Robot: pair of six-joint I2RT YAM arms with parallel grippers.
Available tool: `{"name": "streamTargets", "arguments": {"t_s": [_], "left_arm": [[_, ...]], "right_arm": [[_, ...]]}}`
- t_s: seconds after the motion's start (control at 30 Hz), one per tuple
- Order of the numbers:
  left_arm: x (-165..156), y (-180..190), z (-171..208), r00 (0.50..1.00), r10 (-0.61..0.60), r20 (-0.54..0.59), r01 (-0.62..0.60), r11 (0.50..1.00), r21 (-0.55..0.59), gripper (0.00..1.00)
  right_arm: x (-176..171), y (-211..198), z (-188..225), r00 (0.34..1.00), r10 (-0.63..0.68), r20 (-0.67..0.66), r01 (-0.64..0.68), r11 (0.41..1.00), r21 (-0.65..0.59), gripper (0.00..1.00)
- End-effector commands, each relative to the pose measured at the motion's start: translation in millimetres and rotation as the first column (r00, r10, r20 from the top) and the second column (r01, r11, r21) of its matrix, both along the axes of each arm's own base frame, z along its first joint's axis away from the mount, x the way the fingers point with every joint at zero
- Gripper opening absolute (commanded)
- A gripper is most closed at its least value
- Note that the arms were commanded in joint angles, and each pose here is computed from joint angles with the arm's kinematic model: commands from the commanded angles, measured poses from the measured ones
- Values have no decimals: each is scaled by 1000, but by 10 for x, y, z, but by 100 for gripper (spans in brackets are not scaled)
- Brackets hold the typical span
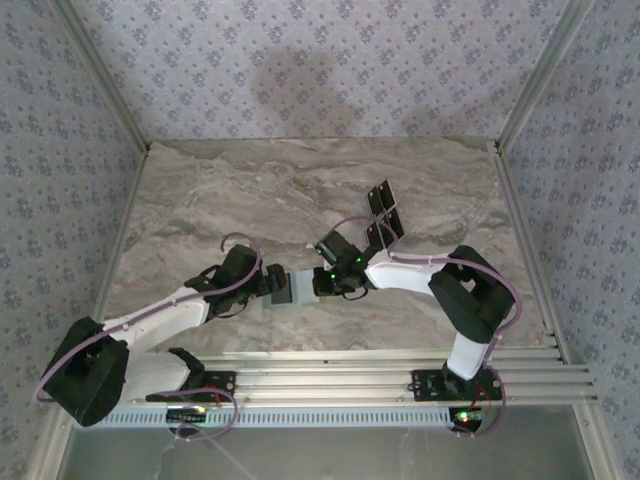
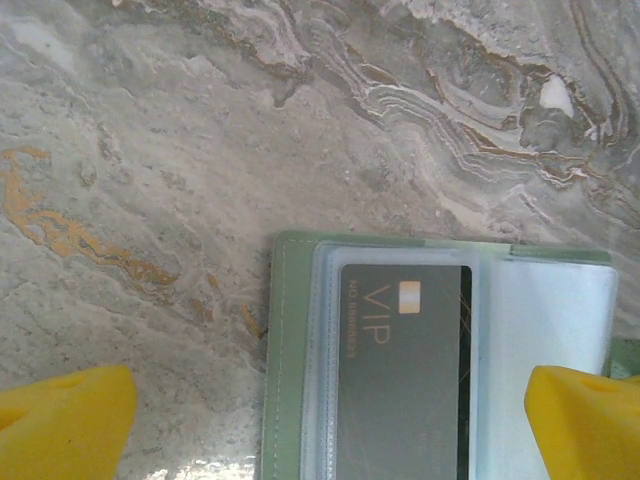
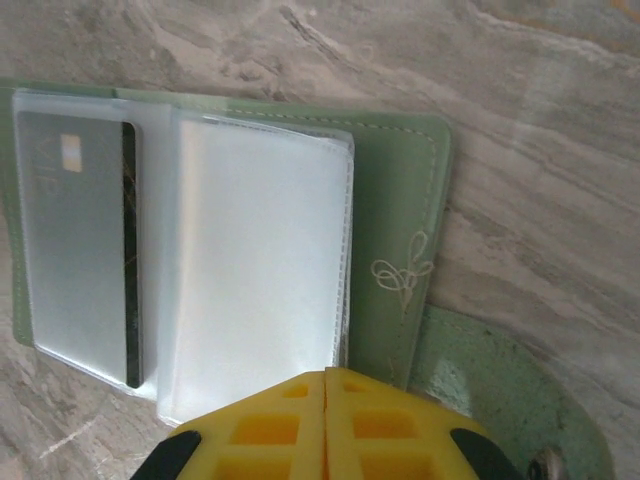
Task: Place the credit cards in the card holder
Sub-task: Insert the credit card into the card slot.
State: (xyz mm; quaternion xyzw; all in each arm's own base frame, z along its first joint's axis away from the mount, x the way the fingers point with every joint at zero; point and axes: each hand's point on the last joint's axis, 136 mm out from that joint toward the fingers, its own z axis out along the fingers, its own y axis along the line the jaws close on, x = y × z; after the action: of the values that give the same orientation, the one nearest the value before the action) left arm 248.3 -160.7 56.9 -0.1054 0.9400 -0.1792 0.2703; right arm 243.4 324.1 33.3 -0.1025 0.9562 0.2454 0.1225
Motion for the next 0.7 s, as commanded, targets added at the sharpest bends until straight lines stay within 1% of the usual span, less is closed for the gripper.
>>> {"name": "streamTargets", "arguments": {"t_s": [0.0, 0.33, 0.67], "left_arm": [[38, -45, -15, 1000, -2, 6, 2, 1000, -27, 100], [89, -193, -64, 999, -37, 3, 37, 997, -71, 100], [124, -331, -139, 998, -64, -3, 63, 992, -109, 100]], "right_arm": [[-13, 36, 37, 1000, 10, 4, -11, 1000, 17, 9], [-54, -83, -150, 999, -22, -29, 22, 1000, -5, 8], [-69, -100, -222, 998, -29, -47, 29, 1000, -7, 7]]}}
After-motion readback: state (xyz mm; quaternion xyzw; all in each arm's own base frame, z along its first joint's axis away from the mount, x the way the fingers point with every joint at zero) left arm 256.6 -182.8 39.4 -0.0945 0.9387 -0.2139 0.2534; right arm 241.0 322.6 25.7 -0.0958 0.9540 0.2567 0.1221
